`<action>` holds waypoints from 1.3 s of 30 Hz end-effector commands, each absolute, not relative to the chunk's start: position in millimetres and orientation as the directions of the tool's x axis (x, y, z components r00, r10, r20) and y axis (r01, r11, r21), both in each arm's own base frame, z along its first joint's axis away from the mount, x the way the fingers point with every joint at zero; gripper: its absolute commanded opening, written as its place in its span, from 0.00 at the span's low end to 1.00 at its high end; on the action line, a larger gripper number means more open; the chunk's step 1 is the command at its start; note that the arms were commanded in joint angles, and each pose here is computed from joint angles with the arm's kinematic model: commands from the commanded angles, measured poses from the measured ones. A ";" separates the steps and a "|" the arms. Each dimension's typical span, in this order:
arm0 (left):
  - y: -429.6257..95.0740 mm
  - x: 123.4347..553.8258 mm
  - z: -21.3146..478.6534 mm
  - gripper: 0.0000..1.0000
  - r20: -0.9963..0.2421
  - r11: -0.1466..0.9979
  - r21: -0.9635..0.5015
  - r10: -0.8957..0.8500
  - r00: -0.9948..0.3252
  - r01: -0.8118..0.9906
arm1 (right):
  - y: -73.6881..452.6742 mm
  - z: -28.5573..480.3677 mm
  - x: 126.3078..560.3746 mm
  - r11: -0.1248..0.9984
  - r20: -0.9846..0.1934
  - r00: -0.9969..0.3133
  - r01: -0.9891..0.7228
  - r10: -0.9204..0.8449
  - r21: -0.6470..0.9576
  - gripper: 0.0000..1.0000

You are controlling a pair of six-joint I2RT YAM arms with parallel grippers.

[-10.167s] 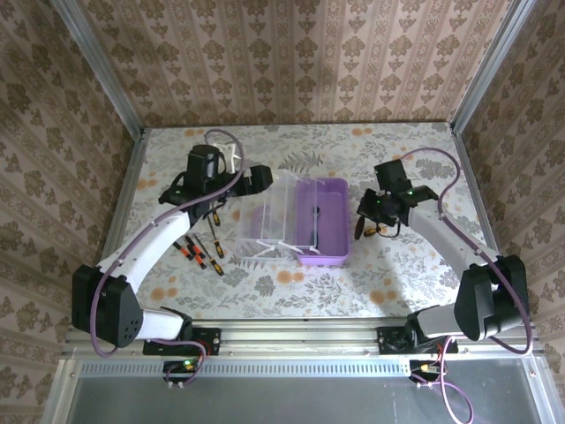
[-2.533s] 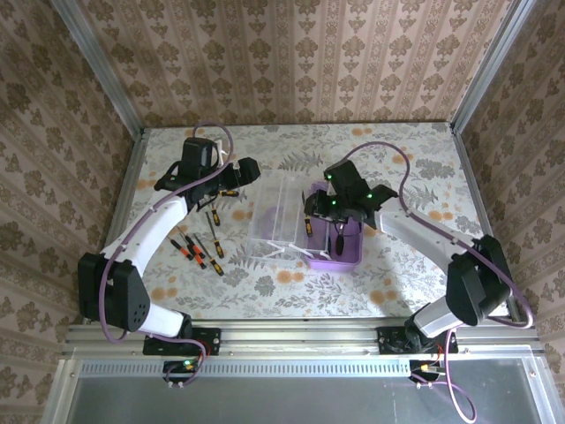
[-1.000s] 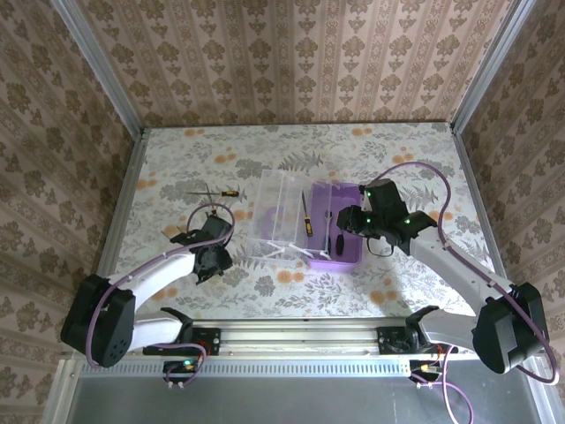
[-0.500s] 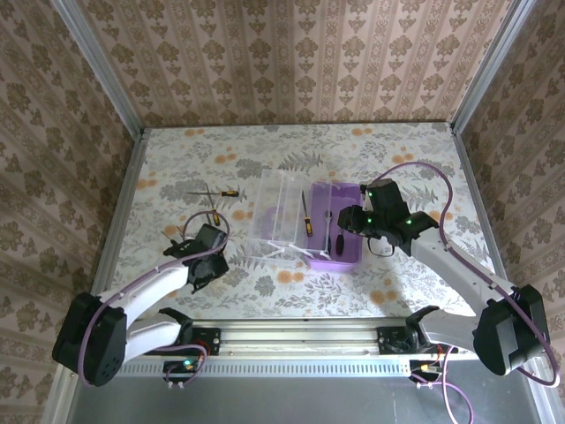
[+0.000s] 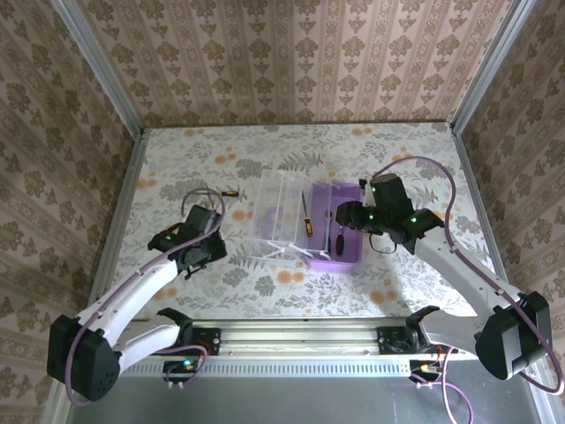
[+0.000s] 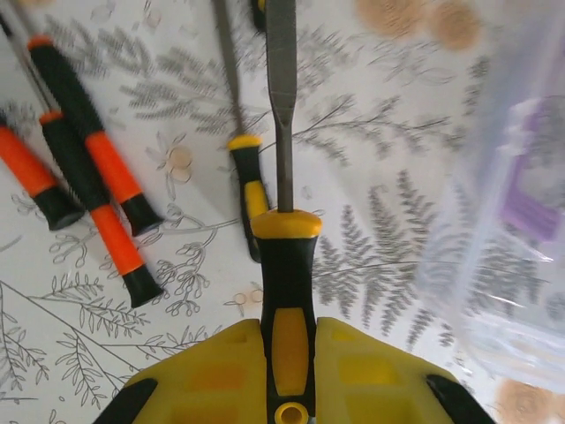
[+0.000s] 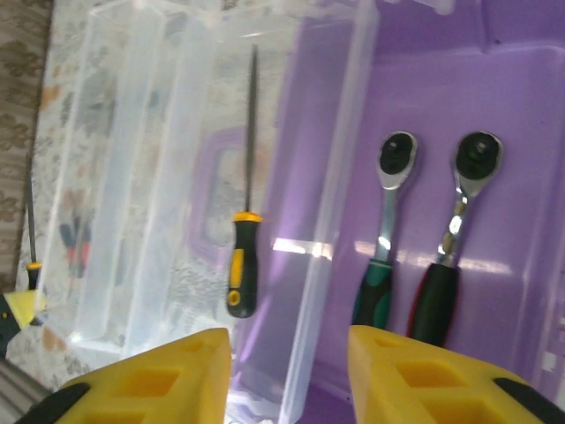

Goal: Pack the tool kit

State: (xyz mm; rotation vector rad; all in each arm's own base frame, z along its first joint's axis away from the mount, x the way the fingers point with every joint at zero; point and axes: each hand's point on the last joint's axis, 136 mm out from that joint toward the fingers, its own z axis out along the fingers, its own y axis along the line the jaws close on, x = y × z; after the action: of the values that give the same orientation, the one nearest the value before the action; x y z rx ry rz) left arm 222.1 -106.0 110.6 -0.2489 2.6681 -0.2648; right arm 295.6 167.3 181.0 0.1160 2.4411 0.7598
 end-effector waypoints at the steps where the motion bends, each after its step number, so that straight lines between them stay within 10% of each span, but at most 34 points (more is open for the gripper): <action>1: -117.9 221.8 143.3 0.10 -0.449 0.975 -0.220 -0.061 -0.891 0.044 | 182.0 207.4 290.1 0.806 -0.537 -0.824 -0.189 0.180 0.560 0.48; 18: -249.0 217.1 210.6 0.07 -0.617 0.739 -0.470 0.116 -0.778 0.483 | 295.5 260.0 306.2 0.589 -0.526 -0.828 -0.330 0.195 0.737 0.56; 30: -276.5 212.3 207.4 0.07 -0.615 0.702 -0.489 0.143 -0.775 0.518 | 338.4 231.2 313.0 0.576 -0.440 -0.881 -0.272 0.174 0.771 0.38; 35: -277.2 210.7 204.4 0.08 -0.610 0.704 -0.486 0.151 -0.778 0.518 | 341.3 229.3 314.1 0.577 -0.435 -0.884 -0.267 0.173 0.772 0.12; 39: -275.5 209.3 207.2 0.40 -0.620 0.700 -0.482 0.151 -0.770 0.526 | 337.7 229.6 317.1 0.599 -0.441 -0.879 -0.257 0.181 0.758 0.02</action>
State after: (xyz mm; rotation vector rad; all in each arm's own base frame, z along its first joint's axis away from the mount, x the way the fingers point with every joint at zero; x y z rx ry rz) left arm 212.1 -272.5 200.4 0.5031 2.3832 -0.8769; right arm 312.0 334.9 216.8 -0.0527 2.3795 1.2313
